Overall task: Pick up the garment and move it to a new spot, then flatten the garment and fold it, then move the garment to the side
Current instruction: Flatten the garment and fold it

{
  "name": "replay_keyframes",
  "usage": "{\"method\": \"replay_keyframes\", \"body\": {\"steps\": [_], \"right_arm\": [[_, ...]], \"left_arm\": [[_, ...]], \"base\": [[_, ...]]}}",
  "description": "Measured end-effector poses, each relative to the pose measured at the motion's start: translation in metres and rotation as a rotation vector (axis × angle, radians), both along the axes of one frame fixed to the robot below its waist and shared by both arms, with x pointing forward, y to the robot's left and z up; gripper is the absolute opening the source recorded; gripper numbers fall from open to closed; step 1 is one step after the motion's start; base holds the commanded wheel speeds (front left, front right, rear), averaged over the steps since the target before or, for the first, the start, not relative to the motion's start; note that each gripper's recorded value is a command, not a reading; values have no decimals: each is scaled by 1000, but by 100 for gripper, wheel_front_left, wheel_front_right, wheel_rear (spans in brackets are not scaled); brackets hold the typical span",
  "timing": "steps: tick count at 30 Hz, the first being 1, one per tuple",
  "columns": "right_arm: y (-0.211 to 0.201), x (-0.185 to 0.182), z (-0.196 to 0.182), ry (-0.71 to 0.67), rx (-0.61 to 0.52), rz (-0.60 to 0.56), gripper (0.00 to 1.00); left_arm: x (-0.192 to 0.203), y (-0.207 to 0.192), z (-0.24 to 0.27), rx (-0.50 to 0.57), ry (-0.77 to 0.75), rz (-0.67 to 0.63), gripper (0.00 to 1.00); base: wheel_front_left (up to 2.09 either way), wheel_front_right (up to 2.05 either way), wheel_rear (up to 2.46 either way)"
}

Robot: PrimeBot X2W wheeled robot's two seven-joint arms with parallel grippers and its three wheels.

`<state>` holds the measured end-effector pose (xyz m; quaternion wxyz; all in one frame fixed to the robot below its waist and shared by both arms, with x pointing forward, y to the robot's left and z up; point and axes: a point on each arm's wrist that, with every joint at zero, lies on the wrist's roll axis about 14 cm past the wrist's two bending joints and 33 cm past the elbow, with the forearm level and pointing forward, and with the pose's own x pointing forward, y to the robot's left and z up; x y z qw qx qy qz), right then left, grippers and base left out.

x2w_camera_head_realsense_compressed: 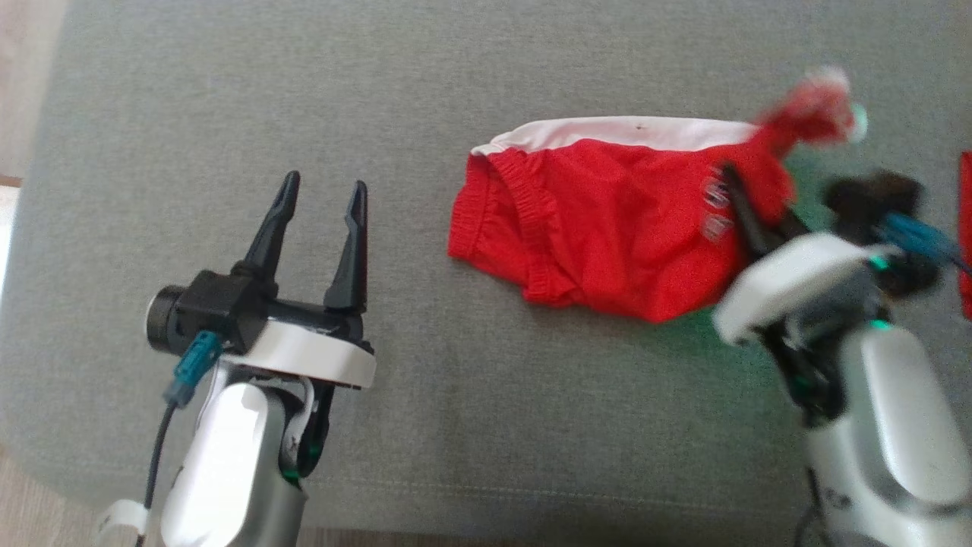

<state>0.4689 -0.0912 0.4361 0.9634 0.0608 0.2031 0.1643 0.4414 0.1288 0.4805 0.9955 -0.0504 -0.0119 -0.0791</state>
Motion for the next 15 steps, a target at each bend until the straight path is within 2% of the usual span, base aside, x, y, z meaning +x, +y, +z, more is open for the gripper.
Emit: {"method": "replay_keyframes", "body": {"steps": [4, 8, 11, 15], "right_arm": [[70, 4, 33, -74, 22, 203, 0], [120, -23, 15, 9, 53, 363, 0], [136, -39, -6, 80, 56, 420, 0], [146, -49, -21, 122, 90, 442, 0]], "left_arm": [[-7, 4, 5, 2, -7, 10, 100], [-15, 11, 4, 2, 2, 37, 100], [-18, 12, 5, -1, 4, 44, 100], [-20, 16, 4, -2, 9, 60, 100]], "base": [[0, 0, 0], [0, 0, 0], [0, 0, 0], [0, 0, 0]]}}
